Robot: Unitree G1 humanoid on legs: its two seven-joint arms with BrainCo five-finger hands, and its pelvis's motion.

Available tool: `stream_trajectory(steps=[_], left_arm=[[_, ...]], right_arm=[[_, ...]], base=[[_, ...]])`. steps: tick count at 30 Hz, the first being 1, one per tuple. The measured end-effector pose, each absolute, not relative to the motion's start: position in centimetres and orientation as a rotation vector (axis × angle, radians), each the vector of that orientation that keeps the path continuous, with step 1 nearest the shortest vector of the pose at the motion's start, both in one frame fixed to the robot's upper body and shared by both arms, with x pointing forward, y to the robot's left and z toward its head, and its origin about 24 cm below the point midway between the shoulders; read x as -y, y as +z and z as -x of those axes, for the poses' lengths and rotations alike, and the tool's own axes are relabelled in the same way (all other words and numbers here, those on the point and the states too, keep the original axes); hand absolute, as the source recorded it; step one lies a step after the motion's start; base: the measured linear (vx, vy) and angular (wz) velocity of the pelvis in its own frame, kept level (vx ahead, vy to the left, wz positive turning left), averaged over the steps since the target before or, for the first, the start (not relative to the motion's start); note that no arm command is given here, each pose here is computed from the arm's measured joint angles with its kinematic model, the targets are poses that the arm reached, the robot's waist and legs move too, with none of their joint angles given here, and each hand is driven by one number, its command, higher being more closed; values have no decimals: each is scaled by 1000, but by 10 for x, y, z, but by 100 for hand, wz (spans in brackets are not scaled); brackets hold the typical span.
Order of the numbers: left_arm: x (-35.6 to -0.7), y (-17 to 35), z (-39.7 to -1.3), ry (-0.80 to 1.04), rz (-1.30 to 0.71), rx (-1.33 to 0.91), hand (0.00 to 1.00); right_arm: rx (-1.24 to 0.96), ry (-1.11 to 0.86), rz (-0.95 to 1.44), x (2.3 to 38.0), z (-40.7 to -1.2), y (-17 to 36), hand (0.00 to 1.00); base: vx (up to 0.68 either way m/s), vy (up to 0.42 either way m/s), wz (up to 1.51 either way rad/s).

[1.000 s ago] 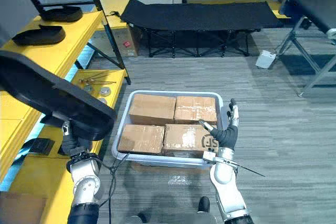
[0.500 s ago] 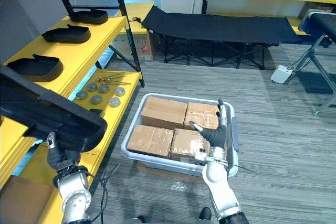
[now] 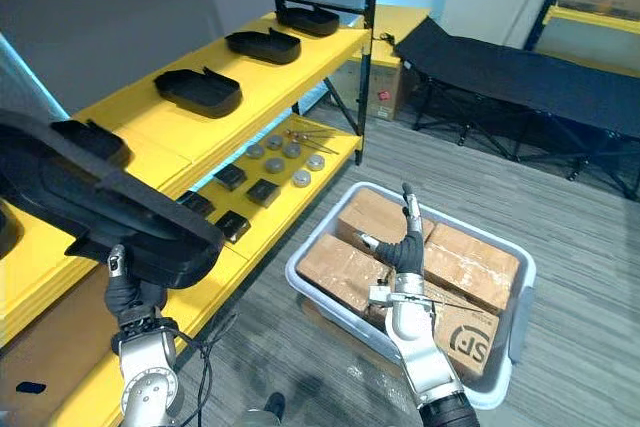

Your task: Walk over and take plastic housings, then place them on the shelf

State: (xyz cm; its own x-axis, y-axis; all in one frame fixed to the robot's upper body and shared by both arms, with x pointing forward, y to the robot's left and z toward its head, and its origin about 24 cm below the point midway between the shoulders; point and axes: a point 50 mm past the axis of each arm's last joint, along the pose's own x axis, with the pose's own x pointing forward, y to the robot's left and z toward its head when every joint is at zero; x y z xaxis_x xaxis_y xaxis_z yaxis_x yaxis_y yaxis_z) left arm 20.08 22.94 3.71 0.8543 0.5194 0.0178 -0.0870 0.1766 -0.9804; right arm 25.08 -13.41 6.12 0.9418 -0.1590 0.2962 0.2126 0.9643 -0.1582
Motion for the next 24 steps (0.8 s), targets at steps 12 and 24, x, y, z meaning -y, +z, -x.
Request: stream_trajectory(steps=[12,24], left_arm=[[-223,27,-191,388,1321,273,100],[-223,62,-203,262,1288,412,100]], right_arm=[[301,-183,282,142,-254,64,0],[399,-132,231,134,-251,79,0]], base=[[-72,-16,34],[13,128,-14]])
